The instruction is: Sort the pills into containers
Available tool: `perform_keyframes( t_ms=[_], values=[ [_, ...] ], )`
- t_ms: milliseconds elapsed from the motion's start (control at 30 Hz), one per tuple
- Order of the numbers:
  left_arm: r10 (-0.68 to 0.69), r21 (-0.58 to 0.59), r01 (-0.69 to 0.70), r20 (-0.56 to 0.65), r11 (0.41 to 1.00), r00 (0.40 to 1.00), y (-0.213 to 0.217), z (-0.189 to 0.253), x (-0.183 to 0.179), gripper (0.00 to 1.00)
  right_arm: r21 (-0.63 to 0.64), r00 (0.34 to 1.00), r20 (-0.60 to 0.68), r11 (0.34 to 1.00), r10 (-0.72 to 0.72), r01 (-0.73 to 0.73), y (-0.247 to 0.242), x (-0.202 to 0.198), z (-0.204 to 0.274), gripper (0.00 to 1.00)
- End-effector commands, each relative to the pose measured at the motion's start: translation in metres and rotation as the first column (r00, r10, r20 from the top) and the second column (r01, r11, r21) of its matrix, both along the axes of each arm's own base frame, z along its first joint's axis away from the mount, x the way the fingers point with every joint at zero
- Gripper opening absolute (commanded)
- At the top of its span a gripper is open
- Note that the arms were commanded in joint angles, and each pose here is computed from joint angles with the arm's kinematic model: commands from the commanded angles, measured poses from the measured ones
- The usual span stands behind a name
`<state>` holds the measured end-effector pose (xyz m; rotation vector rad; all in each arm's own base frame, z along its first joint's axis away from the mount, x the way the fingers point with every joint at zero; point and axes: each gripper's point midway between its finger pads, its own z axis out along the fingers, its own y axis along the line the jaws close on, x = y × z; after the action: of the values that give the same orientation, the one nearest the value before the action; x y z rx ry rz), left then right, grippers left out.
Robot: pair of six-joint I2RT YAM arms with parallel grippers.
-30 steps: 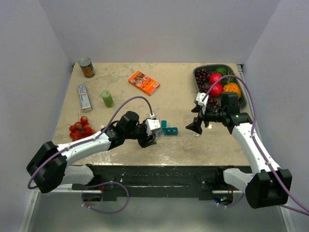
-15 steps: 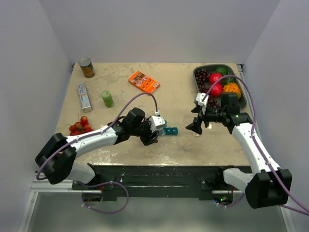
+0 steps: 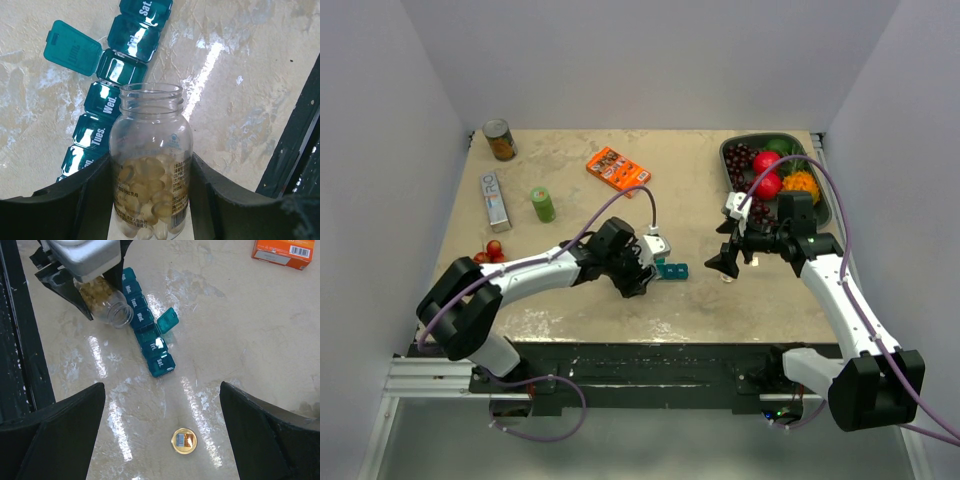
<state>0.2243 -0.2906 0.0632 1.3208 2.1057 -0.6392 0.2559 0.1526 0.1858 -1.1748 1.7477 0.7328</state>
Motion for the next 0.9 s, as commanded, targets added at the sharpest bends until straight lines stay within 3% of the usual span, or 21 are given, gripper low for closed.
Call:
perform_keyframes(
  t_ms=[0,867],
  values=[
    [0.045,0.017,-0.045,-0.016,0.999,0.999,-0.007,0.009,0.01,0.0,0.005,0.999,0.03,1.0,-0.014,0.014,-0.002,0.005,0.012,0.99],
    [0.077,0.122,-0.067,-0.086,0.99,0.993,-0.006,-0.004,0.017,0.0,0.003,0.999,0.028,1.0,-0.019,0.018,-0.002,0.005,0.012,0.99]
  ],
)
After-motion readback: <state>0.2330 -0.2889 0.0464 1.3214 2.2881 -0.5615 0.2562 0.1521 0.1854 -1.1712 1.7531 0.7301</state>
